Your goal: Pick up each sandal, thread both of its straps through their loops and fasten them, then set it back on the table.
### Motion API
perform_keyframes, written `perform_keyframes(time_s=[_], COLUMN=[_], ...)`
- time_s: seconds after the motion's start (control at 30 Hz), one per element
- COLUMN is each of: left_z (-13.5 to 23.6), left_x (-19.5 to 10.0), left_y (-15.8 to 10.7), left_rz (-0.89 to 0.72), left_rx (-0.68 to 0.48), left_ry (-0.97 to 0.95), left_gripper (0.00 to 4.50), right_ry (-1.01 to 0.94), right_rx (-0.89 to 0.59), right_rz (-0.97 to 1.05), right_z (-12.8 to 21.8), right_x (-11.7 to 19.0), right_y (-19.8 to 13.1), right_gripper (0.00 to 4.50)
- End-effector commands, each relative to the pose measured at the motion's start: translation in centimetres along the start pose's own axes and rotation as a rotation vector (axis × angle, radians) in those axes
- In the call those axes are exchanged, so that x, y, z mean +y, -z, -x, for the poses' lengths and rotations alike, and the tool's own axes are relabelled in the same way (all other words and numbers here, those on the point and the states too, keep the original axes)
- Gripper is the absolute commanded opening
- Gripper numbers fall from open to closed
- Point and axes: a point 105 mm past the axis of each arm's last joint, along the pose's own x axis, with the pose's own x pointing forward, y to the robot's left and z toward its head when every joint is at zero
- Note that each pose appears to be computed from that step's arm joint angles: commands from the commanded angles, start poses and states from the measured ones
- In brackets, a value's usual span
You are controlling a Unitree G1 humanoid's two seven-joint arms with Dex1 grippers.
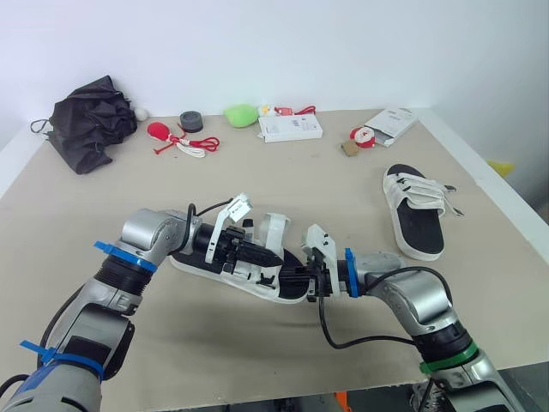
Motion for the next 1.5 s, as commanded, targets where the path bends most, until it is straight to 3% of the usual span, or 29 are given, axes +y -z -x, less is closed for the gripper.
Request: perform_keyframes(time_s=[0.03,0.8,1.13,1.5], left_z=[0.1,-0.4,-0.4,-1.0], left_x=[-1.4,-1.6,-1.1,0.5], left_y=[-1.6,0.2,2.9,2.2], left_rz=[0.044,0.075,-0.1,-0.171], left_rx=[-0.028,0.067,0.181,0.116], left_ry=[0.06,0.055,0.004,-0.077], left_gripper=[0.02,0.02,0.02,0.02], right_ry=[-0.018,-0.018,-0.02,-0.034], right_rx=[0.044,0.043,0.044,0.047], right_rz=[-0.032,-0.038,-0.034,-0.03], right_z=[-0.9,-1.0,-1.0,-1.4], right_x=[0.3,0.3,0.3,0.6], right_y=[1.2,1.4,1.4,1.4], right_gripper=[0.0,0.0,0.0,0.0])
